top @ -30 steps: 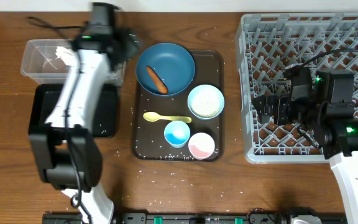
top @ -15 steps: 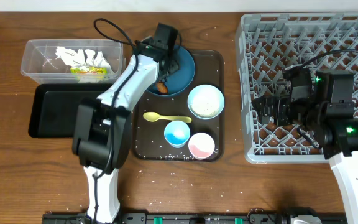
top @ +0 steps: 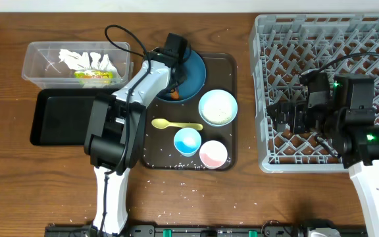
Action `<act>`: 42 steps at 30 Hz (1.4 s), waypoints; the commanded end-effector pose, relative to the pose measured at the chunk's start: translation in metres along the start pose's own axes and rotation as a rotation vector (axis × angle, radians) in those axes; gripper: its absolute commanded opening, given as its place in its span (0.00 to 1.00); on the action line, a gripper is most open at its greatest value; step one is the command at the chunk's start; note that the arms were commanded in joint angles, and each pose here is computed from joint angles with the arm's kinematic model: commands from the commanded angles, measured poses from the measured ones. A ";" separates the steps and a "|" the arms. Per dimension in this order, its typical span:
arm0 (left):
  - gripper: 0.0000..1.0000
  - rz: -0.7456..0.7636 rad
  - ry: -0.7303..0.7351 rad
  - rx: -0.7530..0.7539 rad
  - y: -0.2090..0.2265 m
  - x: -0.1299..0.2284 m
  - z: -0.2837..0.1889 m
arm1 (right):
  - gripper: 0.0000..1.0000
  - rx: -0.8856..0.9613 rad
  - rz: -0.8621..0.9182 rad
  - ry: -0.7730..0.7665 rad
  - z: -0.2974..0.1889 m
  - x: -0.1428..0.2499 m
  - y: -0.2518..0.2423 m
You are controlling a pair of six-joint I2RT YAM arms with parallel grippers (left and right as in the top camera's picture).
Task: Sort waste into correct bins and load items into the dishwasher rack
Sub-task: 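Grasp orange carrot from blue plate with left gripper, then place carrot onto black tray with left gripper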
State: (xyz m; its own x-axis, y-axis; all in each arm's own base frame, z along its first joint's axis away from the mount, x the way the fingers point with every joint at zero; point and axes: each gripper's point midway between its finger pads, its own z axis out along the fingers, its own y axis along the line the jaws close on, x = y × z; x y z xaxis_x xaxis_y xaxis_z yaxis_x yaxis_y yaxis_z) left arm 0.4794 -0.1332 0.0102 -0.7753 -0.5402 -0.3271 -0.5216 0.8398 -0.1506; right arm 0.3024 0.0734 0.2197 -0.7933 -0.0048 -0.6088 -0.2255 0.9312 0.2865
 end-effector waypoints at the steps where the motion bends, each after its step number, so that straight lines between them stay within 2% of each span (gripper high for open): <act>1: 0.12 0.001 0.010 -0.019 0.004 0.004 0.011 | 0.99 -0.012 -0.022 -0.015 -0.004 -0.006 0.005; 6: 0.10 0.023 -0.019 0.055 -0.012 -0.014 -0.014 | 0.99 -0.012 -0.022 -0.015 -0.004 -0.006 0.005; 11: 0.10 0.047 -0.090 0.166 -0.021 -0.047 -0.077 | 0.99 -0.012 -0.022 -0.015 -0.004 -0.006 0.005; 15: 0.10 -0.019 -0.129 0.162 0.015 -0.074 -0.133 | 0.99 -0.012 -0.026 -0.026 -0.004 -0.008 0.005; 20: 0.10 -0.144 -0.114 0.024 0.100 -0.093 -0.170 | 0.99 -0.013 -0.025 -0.025 -0.004 -0.008 0.005; 25: 0.10 -0.293 -0.022 -0.143 0.188 -0.092 -0.155 | 0.99 -0.012 -0.027 -0.030 -0.004 -0.010 0.005; 30: 0.10 -0.504 0.031 -0.224 0.252 -0.070 -0.108 | 0.99 -0.013 -0.029 -0.036 -0.004 -0.011 0.005; 36: 0.12 -0.637 0.019 -0.210 0.281 -0.037 -0.051 | 0.99 -0.013 -0.030 -0.037 -0.004 -0.011 0.005; 42: 0.28 -0.648 -0.002 -0.196 0.287 -0.021 -0.030 | 0.99 -0.013 -0.028 -0.033 -0.004 -0.010 0.005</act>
State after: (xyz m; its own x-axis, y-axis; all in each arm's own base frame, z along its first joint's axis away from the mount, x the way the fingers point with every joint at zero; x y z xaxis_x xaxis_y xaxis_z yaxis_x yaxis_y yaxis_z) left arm 0.3370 0.1175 0.0061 -0.3071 -0.9229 -0.2325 -0.9280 0.3445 -0.1418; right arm 0.3059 0.0735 0.2225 -0.7816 -0.0042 -0.6238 -0.2309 0.9309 0.2831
